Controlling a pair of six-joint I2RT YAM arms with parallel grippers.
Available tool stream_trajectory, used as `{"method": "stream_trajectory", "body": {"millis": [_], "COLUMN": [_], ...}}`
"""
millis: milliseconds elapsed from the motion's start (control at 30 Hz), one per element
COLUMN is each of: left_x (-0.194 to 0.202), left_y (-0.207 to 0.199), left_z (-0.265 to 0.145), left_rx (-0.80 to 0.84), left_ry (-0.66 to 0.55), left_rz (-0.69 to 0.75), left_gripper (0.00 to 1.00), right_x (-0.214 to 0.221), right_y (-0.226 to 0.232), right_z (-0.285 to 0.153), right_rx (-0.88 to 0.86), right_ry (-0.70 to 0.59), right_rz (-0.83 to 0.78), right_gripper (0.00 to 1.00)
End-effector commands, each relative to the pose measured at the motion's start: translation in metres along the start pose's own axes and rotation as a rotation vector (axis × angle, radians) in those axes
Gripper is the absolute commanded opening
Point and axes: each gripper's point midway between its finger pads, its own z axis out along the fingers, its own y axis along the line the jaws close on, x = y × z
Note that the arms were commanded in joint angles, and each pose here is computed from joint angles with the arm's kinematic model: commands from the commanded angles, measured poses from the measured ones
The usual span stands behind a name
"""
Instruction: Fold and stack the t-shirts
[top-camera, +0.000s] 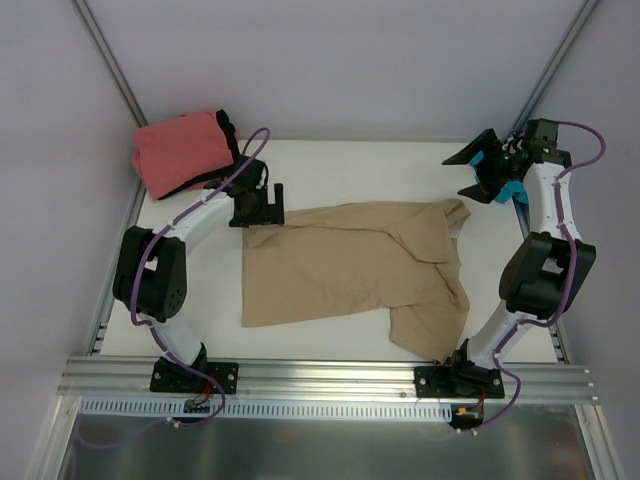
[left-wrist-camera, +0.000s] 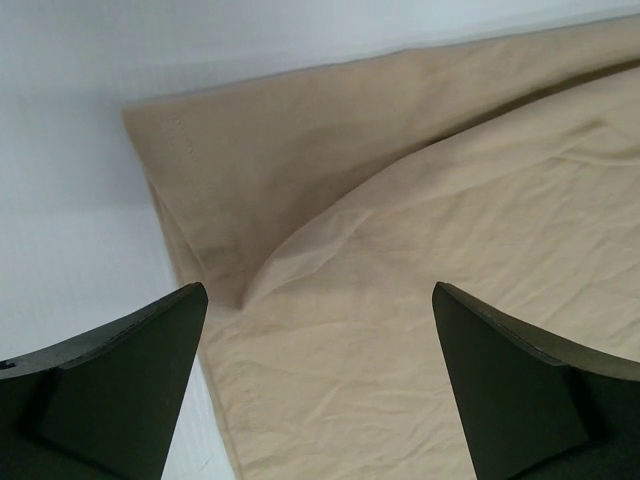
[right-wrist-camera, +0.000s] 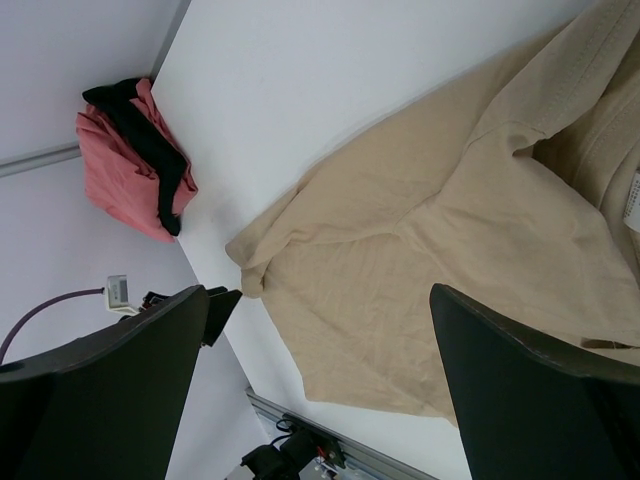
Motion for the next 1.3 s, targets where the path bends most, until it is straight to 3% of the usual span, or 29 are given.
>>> {"method": "stream_trajectory", "body": {"millis": [0, 367, 633, 900, 1267], "left_x": [-0.044, -0.067, -0.073, -0.044, -0.014], "left_y": [-0.024, -0.041, -0.039, -0.024, -0.037], "left_z": [-0.028, 0.021, 0.047, 0.043, 0.046], "left_rx": [0.094, 0.128, 0.005, -0.088, -0.079], "left_ry": [-0.146, -0.15, -0.11, -0.017, 0.056], "left_rz": [0.016, -0.035, 0.014, 0.095, 0.136], "left_gripper": [0.99, 0.99, 0.99, 0.99, 0.99], "right_x": [0.002, -0.001, 0.0, -0.001, 0.002], "right_y": [0.014, 0.02, 0.021, 0.021, 0.02], "right_z": [-0.005, -0.003, -0.002, 0.0, 0.001], "right_rx": [-0.044, -0.065, -0.077, -0.082, -0.092], "right_ry": [-0.004, -0.001, 0.003, 0.004, 0.012], "right_rz": [-0.022, -0.021, -0.017, -0.01, 0.0], "right_gripper": [0.99, 1.0, 0.99, 1.0, 1.0]}}
